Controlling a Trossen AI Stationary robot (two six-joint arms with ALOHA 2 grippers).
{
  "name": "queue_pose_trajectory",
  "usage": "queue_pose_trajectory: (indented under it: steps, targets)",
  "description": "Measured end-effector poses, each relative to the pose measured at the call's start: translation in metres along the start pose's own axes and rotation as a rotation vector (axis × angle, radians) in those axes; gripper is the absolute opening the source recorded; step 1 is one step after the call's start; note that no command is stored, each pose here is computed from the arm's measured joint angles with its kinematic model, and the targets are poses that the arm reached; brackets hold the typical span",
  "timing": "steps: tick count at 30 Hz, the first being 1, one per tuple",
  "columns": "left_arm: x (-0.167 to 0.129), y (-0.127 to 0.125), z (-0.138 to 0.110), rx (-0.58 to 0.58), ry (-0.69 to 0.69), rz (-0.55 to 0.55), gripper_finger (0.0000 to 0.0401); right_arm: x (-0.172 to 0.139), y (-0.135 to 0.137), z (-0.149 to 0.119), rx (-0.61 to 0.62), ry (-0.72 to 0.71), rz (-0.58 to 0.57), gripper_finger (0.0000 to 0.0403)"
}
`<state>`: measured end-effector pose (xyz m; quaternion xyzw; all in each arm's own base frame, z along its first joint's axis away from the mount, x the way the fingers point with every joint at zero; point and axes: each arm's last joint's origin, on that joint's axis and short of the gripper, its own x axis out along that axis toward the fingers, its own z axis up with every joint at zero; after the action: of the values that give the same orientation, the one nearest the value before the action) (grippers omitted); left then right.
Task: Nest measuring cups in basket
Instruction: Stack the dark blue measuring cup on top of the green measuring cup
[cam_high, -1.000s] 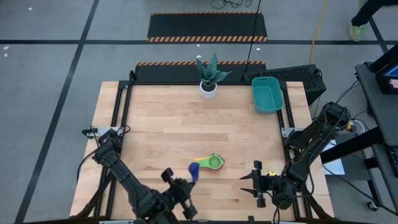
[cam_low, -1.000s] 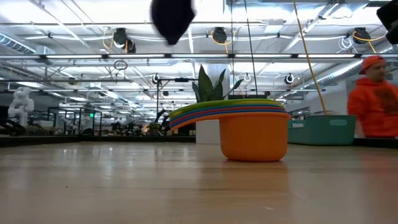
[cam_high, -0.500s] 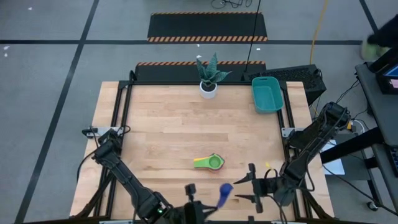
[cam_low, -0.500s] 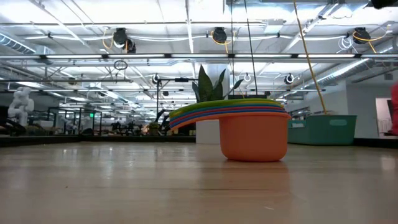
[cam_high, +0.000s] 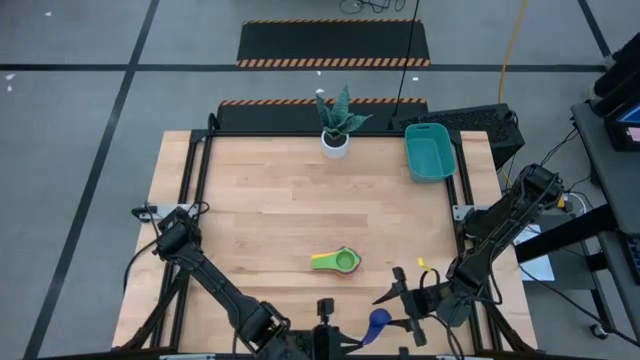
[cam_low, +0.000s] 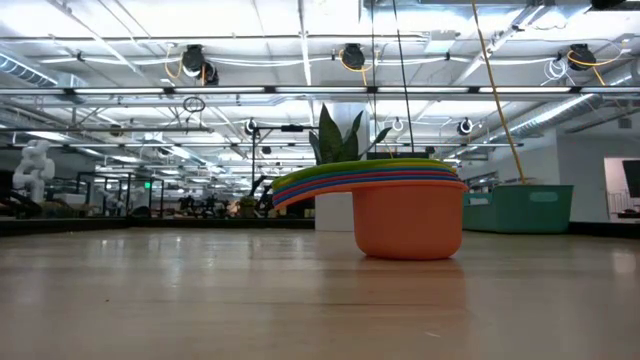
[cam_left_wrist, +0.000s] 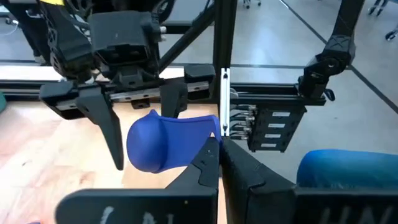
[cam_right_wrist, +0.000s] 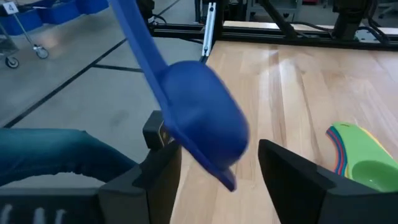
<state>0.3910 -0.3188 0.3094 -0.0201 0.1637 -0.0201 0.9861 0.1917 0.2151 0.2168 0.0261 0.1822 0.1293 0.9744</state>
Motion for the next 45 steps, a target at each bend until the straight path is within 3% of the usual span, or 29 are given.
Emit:
queue_pose_trajectory:
  steps: [5,16,23,31,38,45]
  targets:
    - [0.0,0.0,0.0,-0.005,-0.002,-0.001,0.0007,0.0,0.0,0.0,-0.023,0.002,0.003,0.0161]
    - [0.0,0.0,-0.001,-0.005,0.009,0.0,0.0024,0.0,0.002,-0.001,-0.06,0.029,0.074,0.0009]
    - [0.0,0.001,-0.002,-0.005,0.021,0.011,0.0042,-0.001,0.002,-0.001,-0.048,0.029,0.08,0.0007]
    - [-0.008,0.001,-0.001,0.038,0.013,0.117,0.0145,0.001,-0.001,-0.001,0.062,0.054,0.078,0.0002]
    - [-0.019,0.008,0.002,-0.058,0.039,0.187,0.0199,0.005,-0.009,-0.004,0.138,0.128,0.096,0.0001]
    - [-0.011,0.022,-0.007,-0.203,0.16,0.184,0.0198,0.006,-0.012,-0.008,0.136,0.163,0.075,0.0001]
